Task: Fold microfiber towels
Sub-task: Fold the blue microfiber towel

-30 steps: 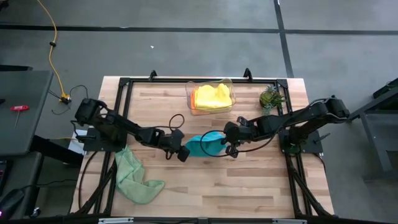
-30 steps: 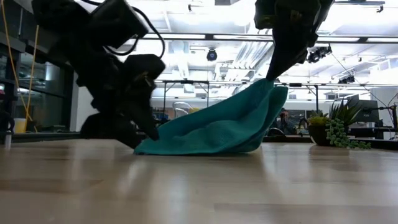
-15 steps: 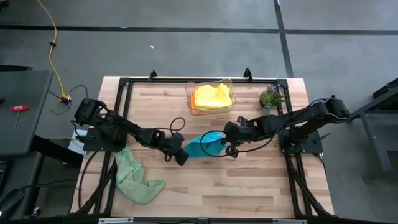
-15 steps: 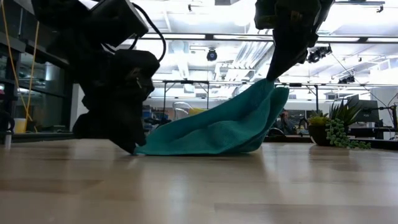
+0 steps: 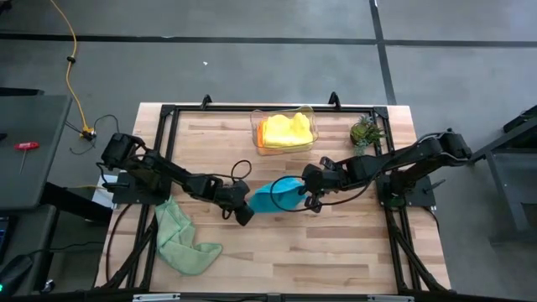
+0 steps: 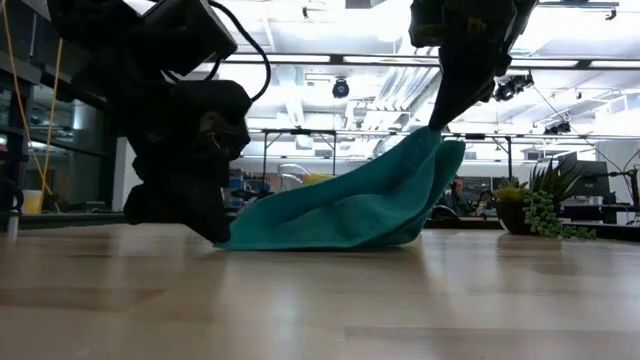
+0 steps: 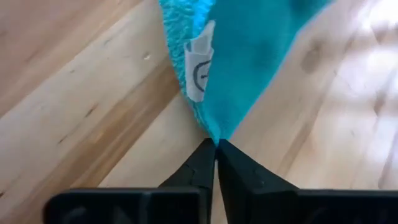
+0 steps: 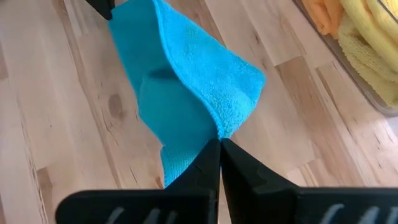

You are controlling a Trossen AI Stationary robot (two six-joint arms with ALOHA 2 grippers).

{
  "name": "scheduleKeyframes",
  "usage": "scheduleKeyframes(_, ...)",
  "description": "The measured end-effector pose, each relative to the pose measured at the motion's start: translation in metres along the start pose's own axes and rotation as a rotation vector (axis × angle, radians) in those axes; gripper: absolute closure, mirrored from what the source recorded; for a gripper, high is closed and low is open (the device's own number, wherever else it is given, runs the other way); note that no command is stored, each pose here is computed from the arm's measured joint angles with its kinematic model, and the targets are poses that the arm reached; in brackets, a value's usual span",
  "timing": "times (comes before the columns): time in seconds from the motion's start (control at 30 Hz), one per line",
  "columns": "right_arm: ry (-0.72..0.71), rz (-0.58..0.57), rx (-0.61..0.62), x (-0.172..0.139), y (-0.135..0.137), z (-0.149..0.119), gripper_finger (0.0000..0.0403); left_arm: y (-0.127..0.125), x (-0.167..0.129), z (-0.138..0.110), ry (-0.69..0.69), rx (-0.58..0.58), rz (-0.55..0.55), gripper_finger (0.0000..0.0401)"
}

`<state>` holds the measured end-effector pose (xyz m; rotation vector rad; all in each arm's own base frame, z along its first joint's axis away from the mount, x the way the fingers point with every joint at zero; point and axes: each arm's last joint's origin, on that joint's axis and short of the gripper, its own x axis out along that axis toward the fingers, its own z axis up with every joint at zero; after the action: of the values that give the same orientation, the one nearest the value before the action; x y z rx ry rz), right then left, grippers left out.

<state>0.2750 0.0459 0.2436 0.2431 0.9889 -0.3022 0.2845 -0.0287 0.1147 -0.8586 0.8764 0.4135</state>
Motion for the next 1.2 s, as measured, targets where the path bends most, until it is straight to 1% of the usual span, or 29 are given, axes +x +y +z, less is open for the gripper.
scheduleKeyframes(0.07,0.003,-0.001,-0.018,-0.004,-0.001,0.001,0.0403,0.000,-0.007,0.003,0.016,0.030,-0.010,0.0396)
scheduleKeyframes(0.17,0.004,-0.017,-0.043,-0.022,-0.003,0.006,0.0403,0.001,-0.032,0.012,0.012,0.075,-0.021,0.0399)
scheduleKeyframes(0.33,0.006,-0.088,-0.048,-0.054,-0.011,0.015,0.0403,0.007,-0.097,0.034,-0.098,0.129,-0.033,0.0400)
scheduleKeyframes(0.43,0.037,-0.115,-0.043,-0.066,-0.017,0.020,0.0403,0.009,-0.136,0.048,-0.153,0.169,-0.021,0.0400)
scheduleKeyframes(0.5,0.038,-0.122,-0.044,-0.075,-0.020,0.026,0.0403,0.009,-0.161,0.056,-0.179,0.196,-0.003,0.0401)
scheduleKeyframes(0.6,-0.001,-0.146,-0.063,-0.090,-0.024,0.037,0.0403,0.005,-0.192,0.068,-0.203,0.258,0.035,0.0401)
scheduleKeyframes(0.73,-0.065,-0.198,-0.091,-0.113,-0.035,0.054,0.0403,-0.001,-0.226,0.084,-0.240,0.373,0.140,0.0401)
scheduleKeyframes(0.87,-0.095,-0.235,-0.096,-0.135,-0.047,0.066,0.0403,-0.003,-0.251,0.098,-0.279,0.449,0.256,0.0401)
scheduleKeyframes(0.97,-0.110,-0.220,-0.101,-0.144,-0.049,0.070,0.0403,-0.003,-0.265,0.104,-0.296,0.505,0.290,0.0401)
scheduleKeyframes(1.07,-0.098,-0.188,-0.109,-0.146,-0.047,0.069,0.0403,-0.002,-0.268,0.106,-0.295,0.560,0.326,0.0401)
scheduleKeyframes(1.2,-0.065,-0.170,-0.117,-0.138,-0.037,0.061,0.0403,-0.006,-0.263,0.099,-0.264,0.605,0.315,0.0401)
